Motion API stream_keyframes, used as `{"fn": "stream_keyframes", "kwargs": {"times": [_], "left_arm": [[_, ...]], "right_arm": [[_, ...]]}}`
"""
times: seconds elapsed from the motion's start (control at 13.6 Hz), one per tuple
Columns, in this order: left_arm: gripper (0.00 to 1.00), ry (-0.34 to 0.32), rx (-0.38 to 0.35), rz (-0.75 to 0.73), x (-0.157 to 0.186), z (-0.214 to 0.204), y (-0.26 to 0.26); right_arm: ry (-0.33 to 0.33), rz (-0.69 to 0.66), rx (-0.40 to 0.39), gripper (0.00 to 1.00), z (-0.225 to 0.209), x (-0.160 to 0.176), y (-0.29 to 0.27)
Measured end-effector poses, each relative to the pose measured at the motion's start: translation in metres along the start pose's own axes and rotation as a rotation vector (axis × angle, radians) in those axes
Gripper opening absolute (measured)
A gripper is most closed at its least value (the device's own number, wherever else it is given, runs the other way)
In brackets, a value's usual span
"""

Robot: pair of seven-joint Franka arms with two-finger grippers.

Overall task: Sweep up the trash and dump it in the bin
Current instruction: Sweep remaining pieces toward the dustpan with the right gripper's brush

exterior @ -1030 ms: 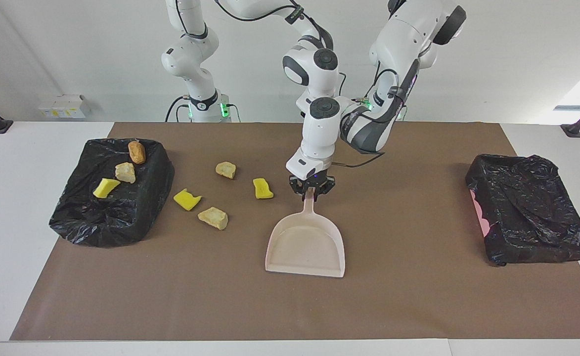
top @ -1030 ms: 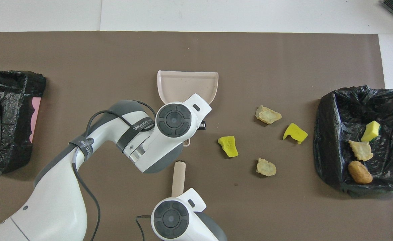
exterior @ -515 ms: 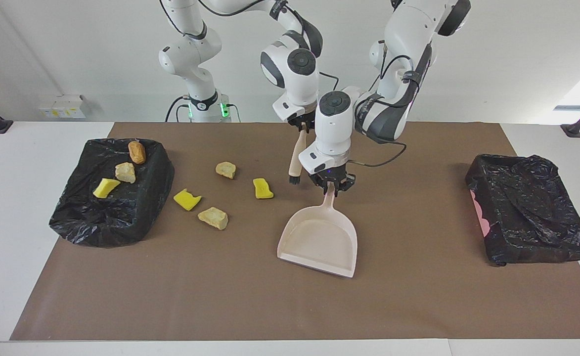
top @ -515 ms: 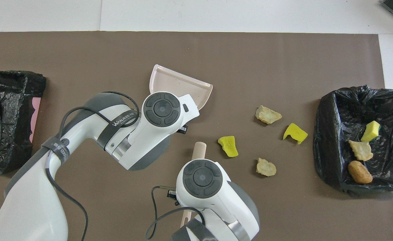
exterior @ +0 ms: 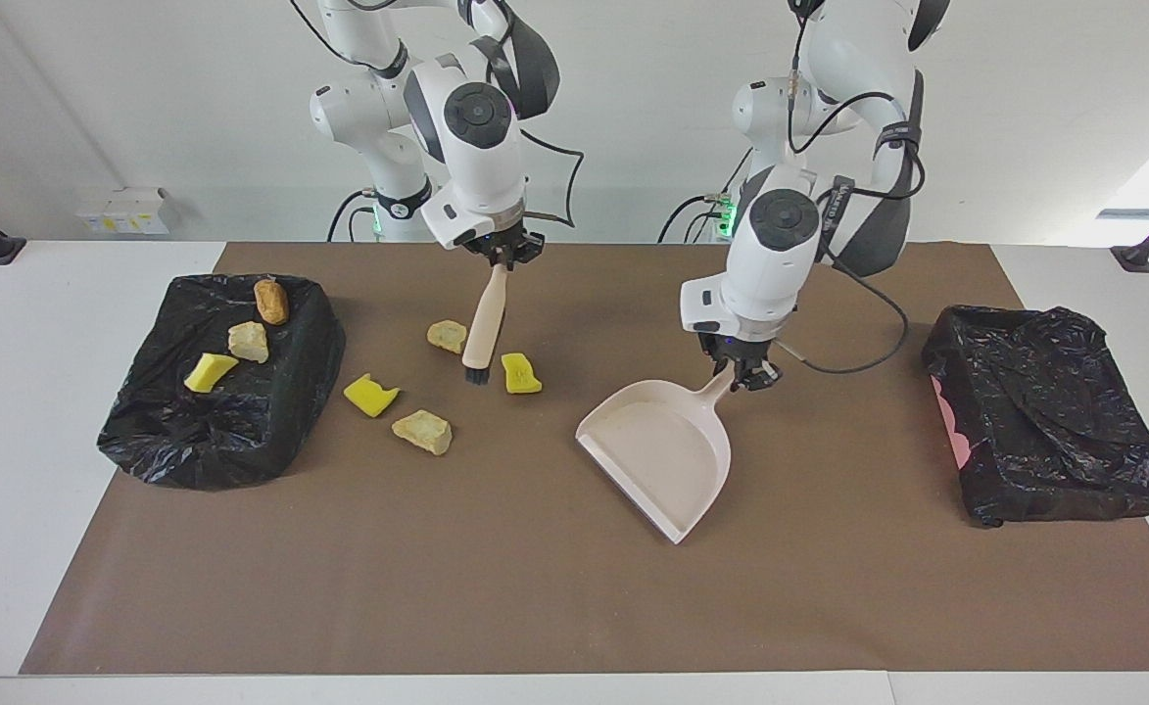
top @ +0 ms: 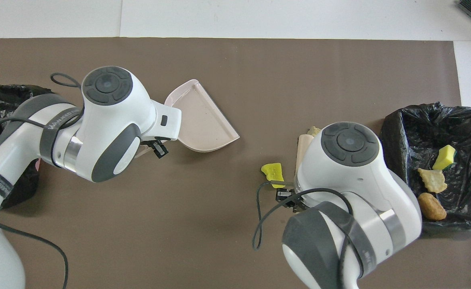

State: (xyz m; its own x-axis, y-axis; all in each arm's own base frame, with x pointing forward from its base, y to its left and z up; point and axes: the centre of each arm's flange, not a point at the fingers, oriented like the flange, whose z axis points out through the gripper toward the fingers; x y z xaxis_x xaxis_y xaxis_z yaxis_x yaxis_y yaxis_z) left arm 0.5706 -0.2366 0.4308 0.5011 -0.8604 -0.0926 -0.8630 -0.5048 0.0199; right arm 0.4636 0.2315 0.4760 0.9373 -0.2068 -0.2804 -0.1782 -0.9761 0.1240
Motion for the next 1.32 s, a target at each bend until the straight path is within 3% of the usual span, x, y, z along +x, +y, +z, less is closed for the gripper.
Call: {"fn": "stream_keyframes", "kwargs": {"times": [0.29,0.44,0.66,0.96,1.32], "left_arm": [[0.31,-0.023,0.003,0.285,-0.018,-0.012,-0.004],[0.31,-0.049,-0.014,0.367,-0.019,0.001,0.009],[0.31,-0.065,0.004,0.438,-0.016,0.029,0.05],[0.31,-0.043,0.038,0.431,-0.019,0.047,0.067],[0.31,-0.035,0.044,0.428,-0.02,0.061,0.073]], "right_arm": [[0.057,0.013,-0.167,0.25,0.004,0.039,0.061],[0.026,0.023,-0.211,0.25,0.02,0.055,0.094],[-0.031,0.012,-0.205,0.25,0.051,0.078,0.148],[-0.013,-0.052,-0.205,0.25,0.107,0.092,0.176],[0.025,-0.196,-0.224,0.25,0.129,0.092,0.133]]}}
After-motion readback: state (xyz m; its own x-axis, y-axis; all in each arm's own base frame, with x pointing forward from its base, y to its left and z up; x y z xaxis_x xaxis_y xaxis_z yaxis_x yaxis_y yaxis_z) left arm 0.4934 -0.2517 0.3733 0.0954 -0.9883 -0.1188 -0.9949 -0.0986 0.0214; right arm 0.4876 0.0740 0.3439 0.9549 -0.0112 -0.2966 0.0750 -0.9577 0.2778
